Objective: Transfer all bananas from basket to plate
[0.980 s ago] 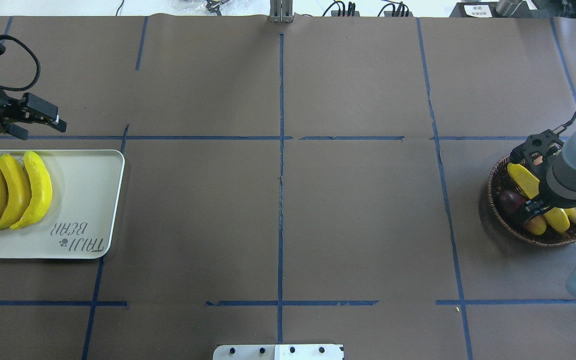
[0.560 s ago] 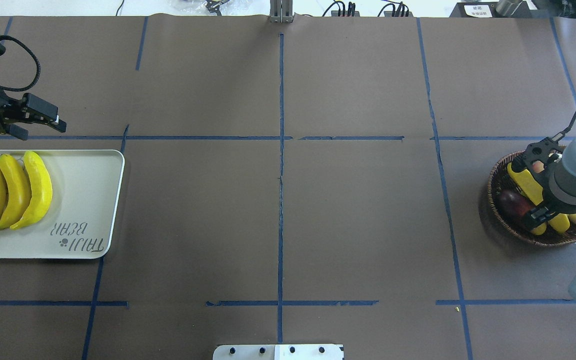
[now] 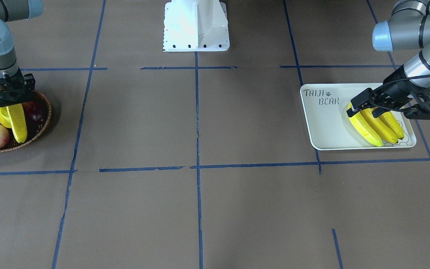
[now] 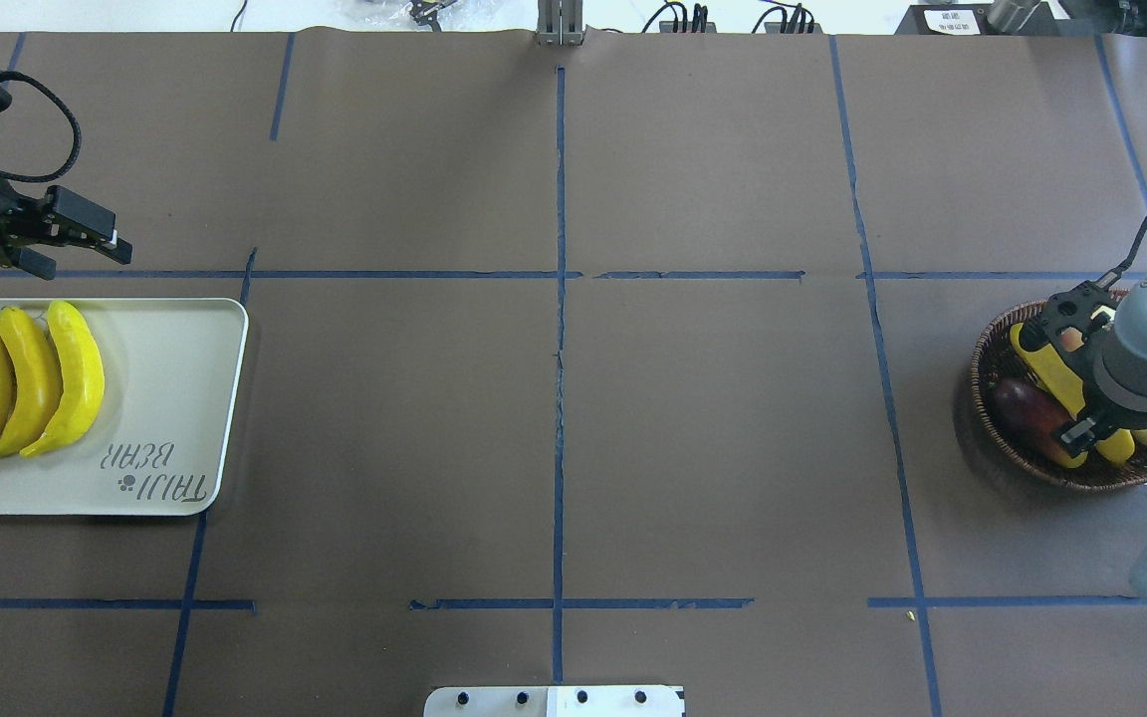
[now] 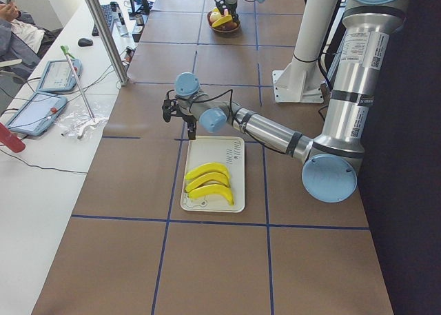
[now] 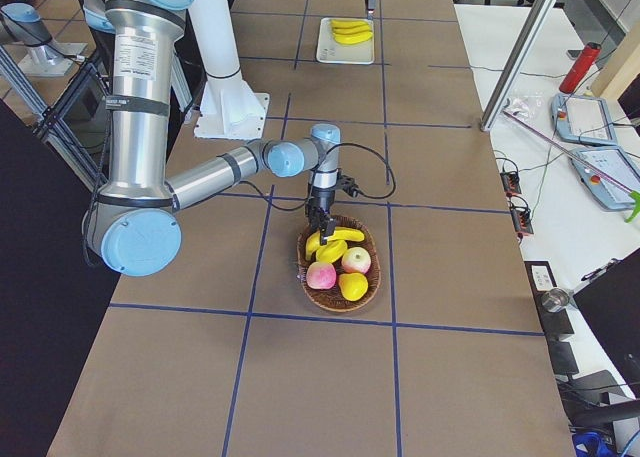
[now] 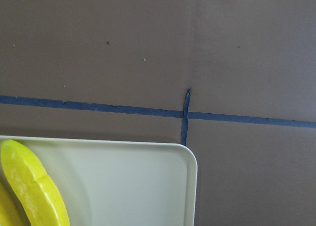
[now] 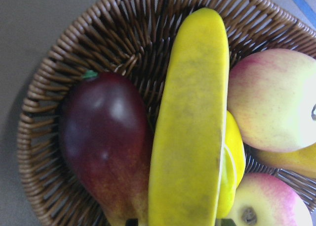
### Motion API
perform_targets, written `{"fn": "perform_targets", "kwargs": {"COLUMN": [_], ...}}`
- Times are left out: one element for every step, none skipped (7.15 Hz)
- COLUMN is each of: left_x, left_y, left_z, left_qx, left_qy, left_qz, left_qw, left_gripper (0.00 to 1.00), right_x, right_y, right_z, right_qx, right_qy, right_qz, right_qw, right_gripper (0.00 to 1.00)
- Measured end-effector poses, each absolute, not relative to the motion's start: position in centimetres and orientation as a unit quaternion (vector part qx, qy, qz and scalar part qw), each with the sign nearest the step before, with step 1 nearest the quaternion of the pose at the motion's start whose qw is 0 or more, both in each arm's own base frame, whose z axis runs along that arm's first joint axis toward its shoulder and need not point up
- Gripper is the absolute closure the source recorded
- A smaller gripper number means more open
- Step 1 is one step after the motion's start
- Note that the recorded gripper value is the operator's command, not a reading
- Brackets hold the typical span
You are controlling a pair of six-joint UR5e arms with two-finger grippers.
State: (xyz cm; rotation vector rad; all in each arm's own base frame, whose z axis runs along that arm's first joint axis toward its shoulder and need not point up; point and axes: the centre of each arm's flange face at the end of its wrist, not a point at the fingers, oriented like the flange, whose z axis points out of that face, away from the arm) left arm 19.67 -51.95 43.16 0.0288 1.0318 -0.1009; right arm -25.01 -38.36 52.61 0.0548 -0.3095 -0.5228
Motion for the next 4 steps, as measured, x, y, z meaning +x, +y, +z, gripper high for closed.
{"fn": "perform_targets", "kwargs": {"left_x": [19.67, 19.67, 19.67, 19.67], "left_y": [-51.95, -51.94, -51.94, -51.94], "left_z": [43.17, 43.17, 43.16, 43.14], "left_qx": [0.014, 0.014, 0.014, 0.014], "left_qy": [0.493, 0.493, 0.493, 0.493], "left_qz": [-0.048, -0.048, -0.048, -0.048], "left_qw": [0.869, 0.869, 0.868, 0.868], "left_gripper": [0.0, 0.0, 0.0, 0.0], "right_x": [-25.07, -25.14, -25.17, -25.07], "right_y": [-38.42, -38.49, -38.55, -38.63], "right_z": [52.66, 52.69, 52.61, 52.33], "right_qx": [0.027, 0.027, 0.028, 0.031], "right_qy": [-0.151, -0.151, -0.151, -0.152], "right_qz": [-0.257, -0.257, -0.257, -0.256], "right_qw": [0.954, 0.954, 0.954, 0.954], "right_gripper": [0.71, 0.9, 0.95, 0.97]}}
